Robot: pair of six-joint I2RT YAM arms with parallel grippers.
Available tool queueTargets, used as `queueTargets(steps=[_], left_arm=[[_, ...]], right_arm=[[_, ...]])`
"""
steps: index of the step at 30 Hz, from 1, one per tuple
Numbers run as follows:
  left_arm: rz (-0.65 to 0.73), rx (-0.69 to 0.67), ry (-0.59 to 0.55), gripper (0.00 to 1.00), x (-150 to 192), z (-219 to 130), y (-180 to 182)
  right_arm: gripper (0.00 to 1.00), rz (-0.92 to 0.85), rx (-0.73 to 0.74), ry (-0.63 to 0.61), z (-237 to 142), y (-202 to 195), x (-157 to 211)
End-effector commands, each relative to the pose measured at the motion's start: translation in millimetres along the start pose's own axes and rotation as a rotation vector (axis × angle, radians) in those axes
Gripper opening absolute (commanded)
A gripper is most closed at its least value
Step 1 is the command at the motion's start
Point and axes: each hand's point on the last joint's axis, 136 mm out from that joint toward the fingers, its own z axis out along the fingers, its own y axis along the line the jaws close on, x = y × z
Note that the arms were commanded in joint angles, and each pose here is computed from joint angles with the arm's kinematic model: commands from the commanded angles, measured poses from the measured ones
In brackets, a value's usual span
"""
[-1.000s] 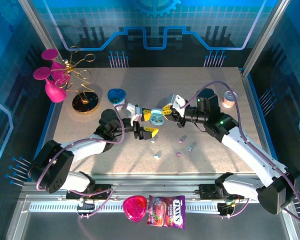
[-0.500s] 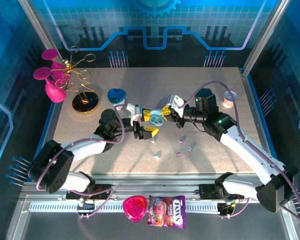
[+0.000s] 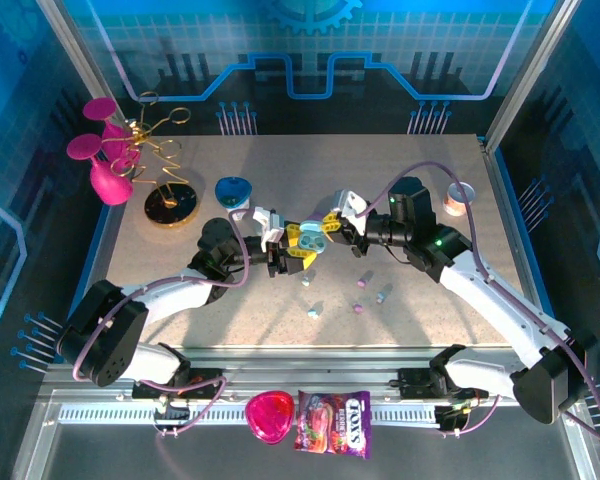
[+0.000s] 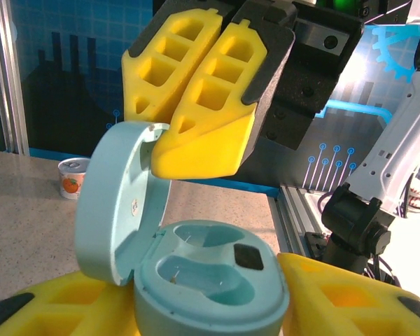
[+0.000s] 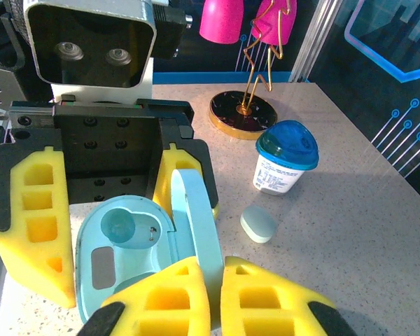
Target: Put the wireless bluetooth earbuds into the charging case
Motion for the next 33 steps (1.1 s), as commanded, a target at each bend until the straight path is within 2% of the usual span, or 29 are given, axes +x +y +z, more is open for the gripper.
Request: queueTargets(steps=[1, 6, 10, 15, 21, 25, 33], left_arm=[[0.016, 0.021, -0.018, 0.48, -4.8, 0.9, -3.7], [0.014, 0.023, -0.016, 0.41, -3.3, 0.4, -4.3], [0.016, 0.023, -0.016, 0.41, -2.8, 0.0, -4.7], [0.024, 0.025, -0.020, 0.47, -2.4, -0.6, -5.5], [0.025, 0.035, -0.019, 0.47, -1.5, -0.4, -7.1], [0.027, 0.034, -0.020, 0.55, -1.0, -0.6, -6.7], [0.032, 0.045, -0.018, 0.55, 1.1, -1.1, -9.2]], right_arm=[[0.07, -0.024, -0.029, -0.019, 0.6, 5.9, -12.3], [0.07, -0.019, -0.030, -0.018, 0.5, 6.2, -12.9], [0.08, -0.014, -0.023, -0.016, 0.4, 4.6, -13.3], [0.08, -0.002, -0.026, -0.014, -0.3, 5.1, -13.9], [0.07, 0.011, -0.036, -0.005, 0.1, 6.1, -13.4], [0.07, 0.020, -0.034, 0.006, 1.2, 4.3, -11.7], [0.06, 0.041, -0.037, 0.015, 1.9, 2.8, -10.2]])
